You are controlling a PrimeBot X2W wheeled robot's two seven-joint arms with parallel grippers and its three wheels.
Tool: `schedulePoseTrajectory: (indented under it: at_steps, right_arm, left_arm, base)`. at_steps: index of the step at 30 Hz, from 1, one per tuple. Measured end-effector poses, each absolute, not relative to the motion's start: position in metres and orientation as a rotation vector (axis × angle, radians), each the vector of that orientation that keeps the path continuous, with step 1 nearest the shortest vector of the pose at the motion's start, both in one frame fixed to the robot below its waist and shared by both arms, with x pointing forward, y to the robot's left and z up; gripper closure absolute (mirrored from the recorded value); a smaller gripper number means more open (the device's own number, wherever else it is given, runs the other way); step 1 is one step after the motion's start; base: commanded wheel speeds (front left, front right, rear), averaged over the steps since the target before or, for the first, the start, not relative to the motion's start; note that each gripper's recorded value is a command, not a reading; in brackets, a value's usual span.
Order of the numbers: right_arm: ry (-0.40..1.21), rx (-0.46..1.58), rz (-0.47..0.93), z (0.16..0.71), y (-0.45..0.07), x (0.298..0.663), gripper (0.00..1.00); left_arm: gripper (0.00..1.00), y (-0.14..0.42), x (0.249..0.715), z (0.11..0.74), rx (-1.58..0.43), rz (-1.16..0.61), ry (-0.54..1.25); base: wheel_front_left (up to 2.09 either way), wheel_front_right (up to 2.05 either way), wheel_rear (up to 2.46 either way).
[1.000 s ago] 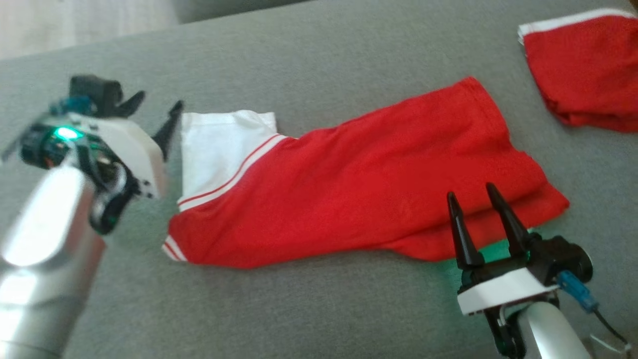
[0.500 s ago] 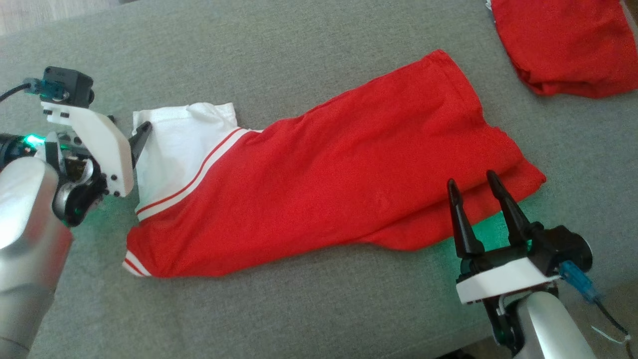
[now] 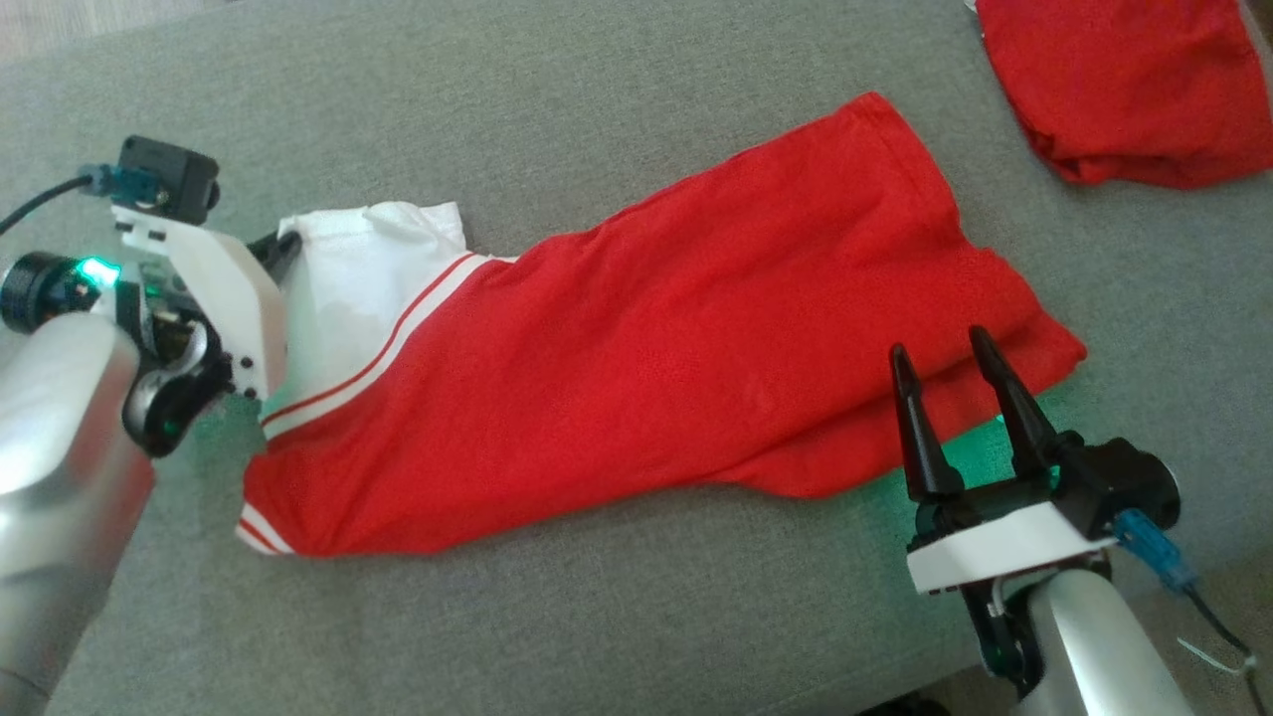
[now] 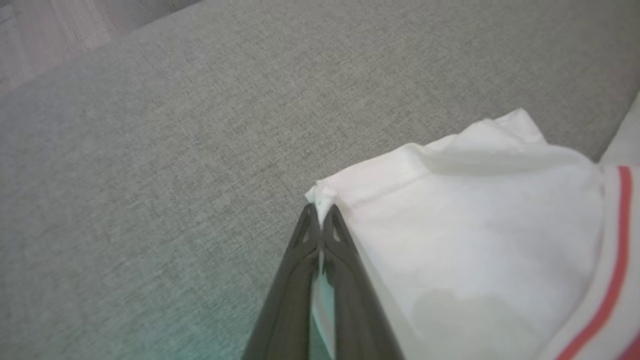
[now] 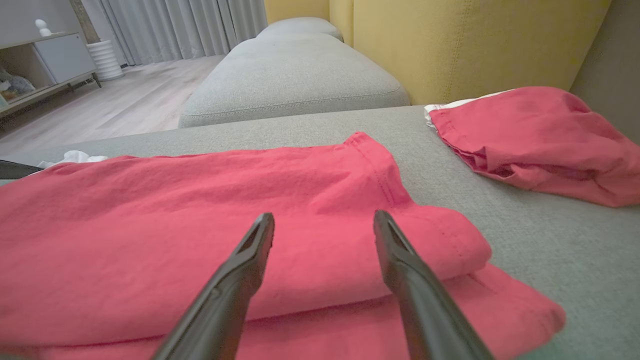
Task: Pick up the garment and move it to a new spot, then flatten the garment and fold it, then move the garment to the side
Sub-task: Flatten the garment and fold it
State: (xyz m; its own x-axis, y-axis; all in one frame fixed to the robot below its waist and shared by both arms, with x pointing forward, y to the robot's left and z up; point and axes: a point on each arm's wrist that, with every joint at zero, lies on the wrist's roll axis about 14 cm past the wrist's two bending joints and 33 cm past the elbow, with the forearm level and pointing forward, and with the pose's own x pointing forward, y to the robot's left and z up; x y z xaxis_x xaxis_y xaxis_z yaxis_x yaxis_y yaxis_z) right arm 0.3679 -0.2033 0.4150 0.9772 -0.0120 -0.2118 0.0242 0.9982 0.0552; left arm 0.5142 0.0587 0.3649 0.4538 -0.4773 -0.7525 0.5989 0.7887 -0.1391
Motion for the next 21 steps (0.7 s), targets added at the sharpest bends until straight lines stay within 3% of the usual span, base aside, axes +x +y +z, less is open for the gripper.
schedulePoseTrajectory:
  at_steps: [6, 13, 16, 21]
  right_arm:
    - [0.173, 0.041, 0.01, 0.426, -0.2, 0.381, 0.0]
    - [0.087, 0.043, -0.002, 0.45, -0.223, 0.426, 0.0]
    - [0.121, 0.004, -0.002, 0.443, -0.237, 0.44, 0.0]
    - [0.37, -0.161, 0.083, 0.412, -0.251, 0.474, 0.0]
  left_arm:
    - [1.0, 0.059, 0.526, 0.369, 0.166, -0.665, 0.814]
    - [1.0, 0.076, 0.548, 0.387, 0.208, -0.621, 0.7]
    - [1.0, 0.081, 0.559, 0.397, 0.228, -0.604, 0.649]
    - [1.0, 0.098, 0.569, 0.403, 0.278, -0.566, 0.595]
  base:
    - [0.0, 0.0, 0.0]
    - [0.0, 0.0, 0.0]
    - [0.0, 0.0, 0.0]
    - [0.0, 0.0, 0.0]
